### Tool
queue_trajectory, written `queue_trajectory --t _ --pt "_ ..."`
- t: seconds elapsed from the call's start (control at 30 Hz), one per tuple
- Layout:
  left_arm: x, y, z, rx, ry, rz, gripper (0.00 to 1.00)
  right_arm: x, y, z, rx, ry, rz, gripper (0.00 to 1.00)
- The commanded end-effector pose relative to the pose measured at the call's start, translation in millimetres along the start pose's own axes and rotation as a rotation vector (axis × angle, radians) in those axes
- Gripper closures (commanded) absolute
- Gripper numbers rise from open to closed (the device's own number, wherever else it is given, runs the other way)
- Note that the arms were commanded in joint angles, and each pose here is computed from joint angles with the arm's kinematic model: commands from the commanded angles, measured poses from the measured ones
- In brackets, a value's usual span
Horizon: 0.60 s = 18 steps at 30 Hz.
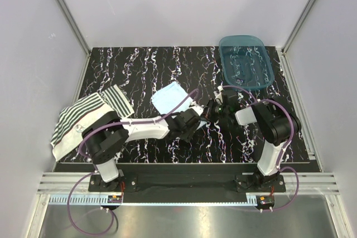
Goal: Roll the towels
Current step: Roll the towel
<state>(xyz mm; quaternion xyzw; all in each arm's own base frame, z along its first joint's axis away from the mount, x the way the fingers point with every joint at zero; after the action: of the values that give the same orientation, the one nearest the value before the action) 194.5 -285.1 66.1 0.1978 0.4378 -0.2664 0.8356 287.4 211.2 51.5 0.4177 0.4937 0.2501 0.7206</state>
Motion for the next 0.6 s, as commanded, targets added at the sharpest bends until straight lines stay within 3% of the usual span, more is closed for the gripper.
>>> queue_trajectory --t 0.0,0.03,0.1,0.13,0.27,0.4,0.5,0.53,0.57 --pt "23 23 -33 -0.001 0.126 0.017 0.49 1 -11 0 0.003 0.023 -0.058 0.96" --pt "28 25 -35 -0.008 0.142 0.013 0.6 2 -12 0 0.006 0.029 -0.061 0.96" --pt "34 25 -33 -0.016 0.165 -0.02 0.71 4 -11 1 0.004 0.039 -0.062 0.96" --pt "38 22 -38 -0.011 0.197 -0.049 0.81 4 -11 1 0.006 0.042 -0.063 0.96" --pt "36 13 -36 -0.008 0.227 -0.099 0.99 2 -7 3 -0.019 0.046 -0.076 0.95" --pt "15 5 -33 -0.085 0.257 -0.158 1.0 -7 -6 10 -0.045 0.021 -0.18 0.88" --pt "-12 -3 -36 -0.122 0.323 -0.198 1.0 -22 5 21 -0.09 -0.031 -0.271 0.65" --pt "-21 -7 -31 -0.133 0.317 -0.231 1.0 -31 13 25 -0.115 -0.052 -0.293 0.52" --pt "-26 -11 -30 -0.148 0.324 -0.249 1.0 -36 23 33 -0.137 -0.08 -0.304 0.48"
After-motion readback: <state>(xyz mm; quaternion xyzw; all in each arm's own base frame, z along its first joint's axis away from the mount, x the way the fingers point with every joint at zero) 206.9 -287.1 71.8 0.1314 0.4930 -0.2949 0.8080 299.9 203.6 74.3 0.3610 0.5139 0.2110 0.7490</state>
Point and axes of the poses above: each gripper's point midway between its finger pads, its own x axis out along the fingers, its own y axis along the line the jaws close on, z = x × y, the point moved 6 cm from there along -x, back along the fingers, and after that the axes turned 4 degrees about x, right-handed, at the moved point
